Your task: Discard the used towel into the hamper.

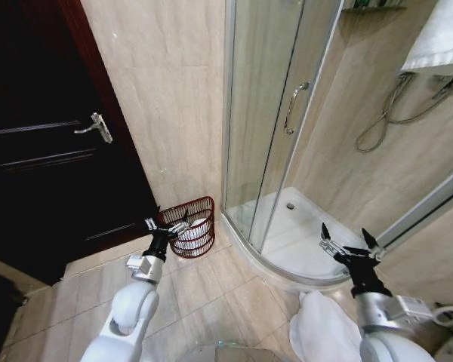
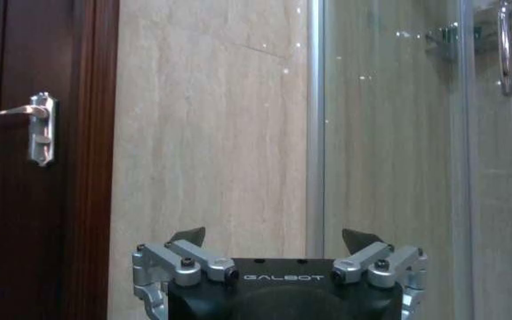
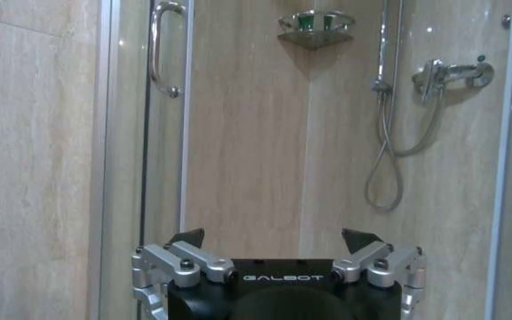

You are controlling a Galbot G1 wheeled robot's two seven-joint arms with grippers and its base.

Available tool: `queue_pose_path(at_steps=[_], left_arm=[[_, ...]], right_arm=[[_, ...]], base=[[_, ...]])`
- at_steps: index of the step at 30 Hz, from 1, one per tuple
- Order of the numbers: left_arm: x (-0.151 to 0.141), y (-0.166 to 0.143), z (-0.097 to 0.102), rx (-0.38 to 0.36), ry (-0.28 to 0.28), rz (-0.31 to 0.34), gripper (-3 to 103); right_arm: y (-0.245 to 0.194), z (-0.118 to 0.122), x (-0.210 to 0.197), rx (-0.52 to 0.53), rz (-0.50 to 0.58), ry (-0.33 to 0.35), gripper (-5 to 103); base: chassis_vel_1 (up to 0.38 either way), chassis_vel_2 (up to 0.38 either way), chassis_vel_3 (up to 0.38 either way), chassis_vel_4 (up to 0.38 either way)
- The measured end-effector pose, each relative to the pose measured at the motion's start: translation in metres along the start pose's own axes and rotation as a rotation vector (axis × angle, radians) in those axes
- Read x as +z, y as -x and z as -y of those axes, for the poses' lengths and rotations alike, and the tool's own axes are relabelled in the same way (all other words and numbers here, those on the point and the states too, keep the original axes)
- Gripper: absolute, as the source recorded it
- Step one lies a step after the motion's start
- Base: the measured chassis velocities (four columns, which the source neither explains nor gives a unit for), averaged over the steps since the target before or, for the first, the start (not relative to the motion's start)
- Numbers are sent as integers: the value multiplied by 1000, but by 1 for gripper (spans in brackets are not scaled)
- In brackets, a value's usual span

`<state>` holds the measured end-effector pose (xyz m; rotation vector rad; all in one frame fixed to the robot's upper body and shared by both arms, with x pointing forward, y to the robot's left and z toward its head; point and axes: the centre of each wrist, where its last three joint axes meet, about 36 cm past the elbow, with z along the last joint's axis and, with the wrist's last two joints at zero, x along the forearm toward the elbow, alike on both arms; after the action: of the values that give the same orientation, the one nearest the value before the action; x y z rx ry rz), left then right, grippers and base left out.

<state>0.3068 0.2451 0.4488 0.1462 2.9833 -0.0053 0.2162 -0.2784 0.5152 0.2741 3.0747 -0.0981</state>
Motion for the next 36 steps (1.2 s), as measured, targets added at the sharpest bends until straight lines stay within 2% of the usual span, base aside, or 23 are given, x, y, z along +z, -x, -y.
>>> queue_pose_path(at_steps=[25,36], left_arm=[[3,-3,2,-21,-20,20,100],[6,0,2,-16,-7,25,100]], right_arm=[[5,-1,-2,6,-17,7,100],[7,-1,-4,13,-13,9,100]], base=[[54,-66,-64,63],[65,-62,-52,68]])
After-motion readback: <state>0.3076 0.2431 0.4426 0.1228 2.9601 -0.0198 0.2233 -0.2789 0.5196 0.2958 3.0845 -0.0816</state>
